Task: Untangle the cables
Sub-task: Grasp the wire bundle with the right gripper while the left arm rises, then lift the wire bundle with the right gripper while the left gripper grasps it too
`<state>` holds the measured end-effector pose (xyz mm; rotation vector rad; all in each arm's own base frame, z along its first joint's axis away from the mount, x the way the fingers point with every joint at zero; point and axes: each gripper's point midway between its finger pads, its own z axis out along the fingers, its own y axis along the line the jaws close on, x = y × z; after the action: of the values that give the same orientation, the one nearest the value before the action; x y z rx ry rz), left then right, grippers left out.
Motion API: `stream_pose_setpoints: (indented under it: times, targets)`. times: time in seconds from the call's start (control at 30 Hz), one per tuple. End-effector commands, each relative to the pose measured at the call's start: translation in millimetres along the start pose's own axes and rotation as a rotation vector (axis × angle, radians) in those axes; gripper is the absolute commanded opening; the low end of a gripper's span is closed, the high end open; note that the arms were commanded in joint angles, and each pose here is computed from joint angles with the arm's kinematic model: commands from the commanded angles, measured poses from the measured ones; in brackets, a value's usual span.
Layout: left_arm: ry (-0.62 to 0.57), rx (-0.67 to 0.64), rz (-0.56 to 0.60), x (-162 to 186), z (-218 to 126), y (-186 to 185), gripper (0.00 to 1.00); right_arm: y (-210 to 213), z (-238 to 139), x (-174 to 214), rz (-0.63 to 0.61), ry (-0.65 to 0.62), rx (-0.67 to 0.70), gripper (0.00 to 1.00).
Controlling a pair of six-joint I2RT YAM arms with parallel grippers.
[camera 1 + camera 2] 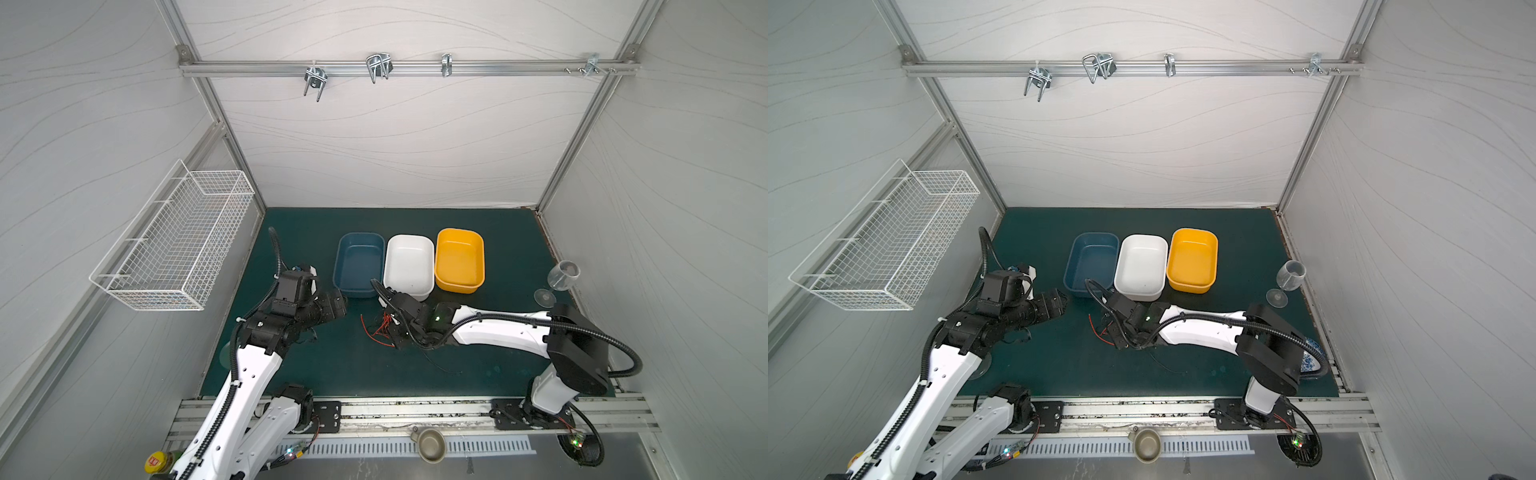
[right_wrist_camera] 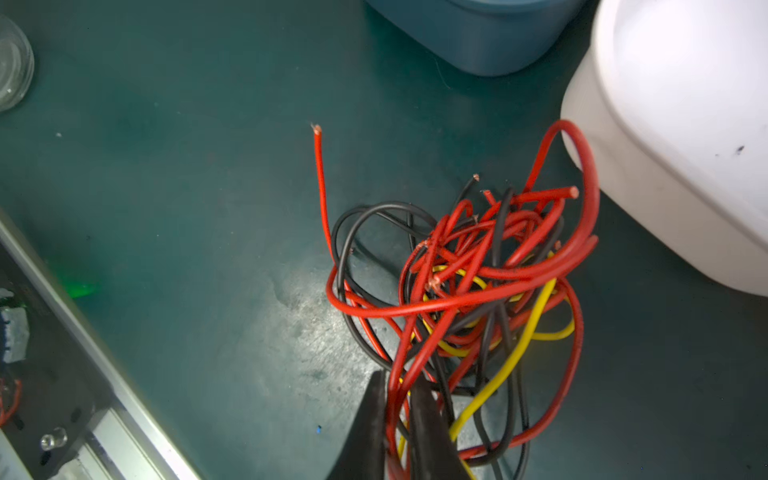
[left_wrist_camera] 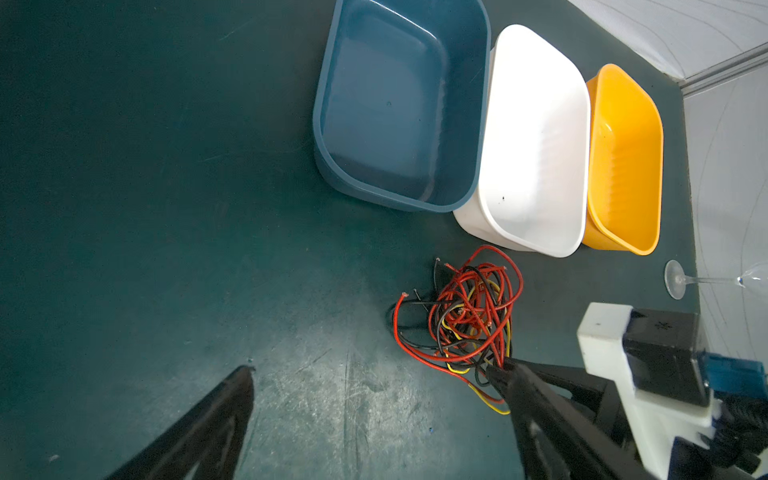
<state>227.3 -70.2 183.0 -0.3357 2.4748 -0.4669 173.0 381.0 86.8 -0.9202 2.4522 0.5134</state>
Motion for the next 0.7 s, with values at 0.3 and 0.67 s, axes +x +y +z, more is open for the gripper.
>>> stream_pose_setpoints:
  times: [0.3, 0.67]
  targets:
    - [0.019, 0.043, 0.024, -1, 6, -10, 0.96, 0, -27, -6, -0.008, -0.042, -0.019, 0.00]
    - [0.158, 0.079, 0.035, 15, 23, -23, 0.93, 14, -86, -18, -0.042, -0.181, -0.229, 0.00]
